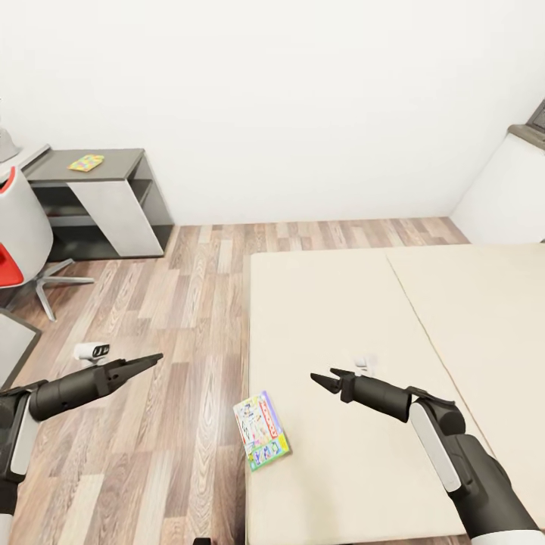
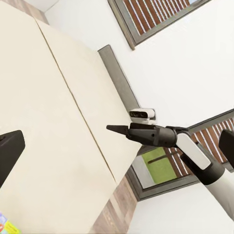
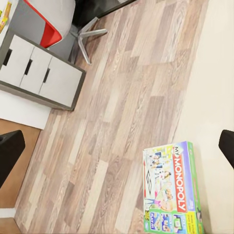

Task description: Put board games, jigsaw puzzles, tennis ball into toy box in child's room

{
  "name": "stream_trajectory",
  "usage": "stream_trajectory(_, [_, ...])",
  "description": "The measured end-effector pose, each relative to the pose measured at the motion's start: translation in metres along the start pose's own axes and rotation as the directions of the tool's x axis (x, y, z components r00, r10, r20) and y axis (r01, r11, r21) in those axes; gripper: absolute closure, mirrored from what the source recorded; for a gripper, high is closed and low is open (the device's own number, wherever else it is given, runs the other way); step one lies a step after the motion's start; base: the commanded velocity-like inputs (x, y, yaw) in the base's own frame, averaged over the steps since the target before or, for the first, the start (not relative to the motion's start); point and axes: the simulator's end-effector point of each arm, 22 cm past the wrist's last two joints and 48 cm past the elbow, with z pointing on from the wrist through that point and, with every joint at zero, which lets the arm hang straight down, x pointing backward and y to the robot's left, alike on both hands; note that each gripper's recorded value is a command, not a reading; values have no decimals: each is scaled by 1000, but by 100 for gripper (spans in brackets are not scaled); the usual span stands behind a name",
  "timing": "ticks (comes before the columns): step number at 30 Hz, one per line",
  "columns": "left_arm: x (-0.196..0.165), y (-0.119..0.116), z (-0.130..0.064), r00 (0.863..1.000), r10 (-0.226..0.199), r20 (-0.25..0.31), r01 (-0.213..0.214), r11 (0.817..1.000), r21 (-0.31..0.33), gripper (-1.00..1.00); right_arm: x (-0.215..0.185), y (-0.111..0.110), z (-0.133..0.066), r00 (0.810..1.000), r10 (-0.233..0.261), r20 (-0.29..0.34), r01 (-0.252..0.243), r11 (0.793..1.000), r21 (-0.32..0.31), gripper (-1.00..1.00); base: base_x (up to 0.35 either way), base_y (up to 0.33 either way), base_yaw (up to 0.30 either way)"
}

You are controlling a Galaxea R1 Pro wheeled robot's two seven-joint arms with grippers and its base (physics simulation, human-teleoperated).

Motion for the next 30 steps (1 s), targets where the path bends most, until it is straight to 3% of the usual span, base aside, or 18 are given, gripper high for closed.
stream_trajectory(30, [-17,-19,-9,998,50,23,-50,999,4,-100,-20,16,-9,999,-41,35,41,999,-8,-100,0,0,0])
